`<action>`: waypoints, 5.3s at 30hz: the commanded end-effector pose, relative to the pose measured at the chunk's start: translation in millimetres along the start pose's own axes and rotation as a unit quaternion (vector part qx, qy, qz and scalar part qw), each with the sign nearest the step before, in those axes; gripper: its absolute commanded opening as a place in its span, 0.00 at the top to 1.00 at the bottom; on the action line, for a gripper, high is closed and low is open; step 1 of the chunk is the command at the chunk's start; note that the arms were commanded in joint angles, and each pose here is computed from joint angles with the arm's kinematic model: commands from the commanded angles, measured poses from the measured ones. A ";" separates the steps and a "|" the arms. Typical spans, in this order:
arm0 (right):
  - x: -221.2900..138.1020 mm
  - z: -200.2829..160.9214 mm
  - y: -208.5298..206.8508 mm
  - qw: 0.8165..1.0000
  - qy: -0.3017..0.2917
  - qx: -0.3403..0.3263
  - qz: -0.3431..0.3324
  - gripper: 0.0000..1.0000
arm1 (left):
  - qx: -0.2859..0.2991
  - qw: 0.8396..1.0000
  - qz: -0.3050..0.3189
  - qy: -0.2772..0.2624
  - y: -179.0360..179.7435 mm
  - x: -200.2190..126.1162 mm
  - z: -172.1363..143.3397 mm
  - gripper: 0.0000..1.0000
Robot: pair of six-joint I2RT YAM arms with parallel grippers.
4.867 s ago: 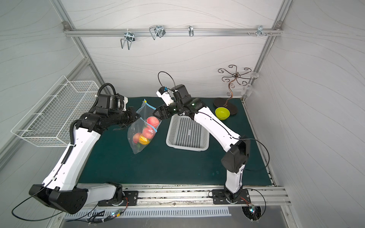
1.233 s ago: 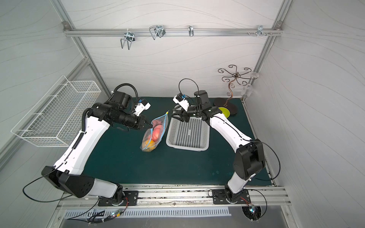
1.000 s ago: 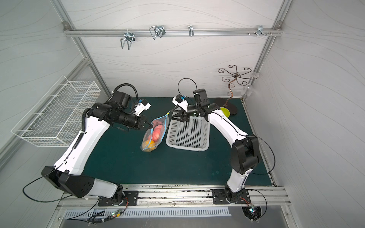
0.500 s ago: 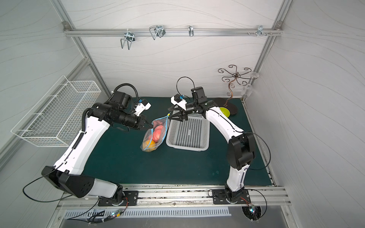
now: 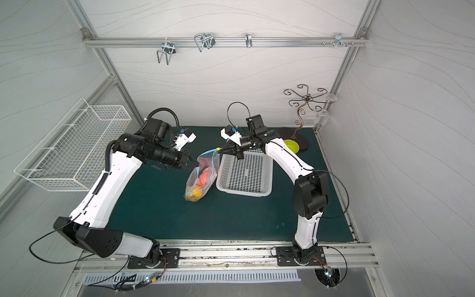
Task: Place the peach in a zip-top bag and seal the zipper
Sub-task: Zip the zipper food storage bag at the center of the board.
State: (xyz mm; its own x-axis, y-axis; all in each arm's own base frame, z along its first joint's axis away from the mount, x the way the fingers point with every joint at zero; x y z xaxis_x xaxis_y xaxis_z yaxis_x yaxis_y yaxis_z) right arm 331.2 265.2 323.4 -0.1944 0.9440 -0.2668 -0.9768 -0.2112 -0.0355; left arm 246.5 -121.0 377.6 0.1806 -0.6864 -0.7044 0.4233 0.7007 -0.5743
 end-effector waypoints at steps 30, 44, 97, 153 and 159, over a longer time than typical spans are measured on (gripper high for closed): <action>34.4 76.0 64.4 0.963 0.078 0.253 -0.056 1.00 | 0.232 0.970 0.029 -0.062 -46.4 -60.4 21.8 0.35; 37.8 67.5 76.6 0.971 0.060 0.232 0.018 1.00 | 0.242 0.967 -0.078 -0.011 -36.2 -25.5 28.7 0.48; -23.8 53.3 38.9 0.956 0.037 0.273 -0.103 1.00 | 0.240 0.969 0.062 -0.007 -26.0 -30.4 10.7 1.00; -57.2 61.3 30.0 0.947 -0.007 0.249 -0.205 1.00 | 0.189 0.949 0.219 -0.125 -11.0 -90.9 -5.4 0.88; -39.2 64.4 34.6 0.966 -0.013 0.215 -0.140 1.00 | 0.190 0.960 0.165 -0.120 -12.7 -79.4 -1.1 0.70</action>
State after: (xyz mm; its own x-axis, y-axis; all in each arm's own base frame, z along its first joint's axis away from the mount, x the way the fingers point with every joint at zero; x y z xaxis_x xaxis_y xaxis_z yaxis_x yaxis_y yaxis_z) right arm 305.5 228.8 389.4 0.1609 0.9309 -0.3280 -0.8945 0.2780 0.3501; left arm 228.6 -69.6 440.2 0.5755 -0.4255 -0.6983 0.5492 0.8338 -0.0555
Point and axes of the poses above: each gripper's point midway between its finger pads, its own x axis out along the fingers, its own y axis along the line the jaws close on, z = x × y, the point moved 10 cm from there along -x, back along the fingers, and after that the axes turned 1 degree about -x, right-handed, at the moved point
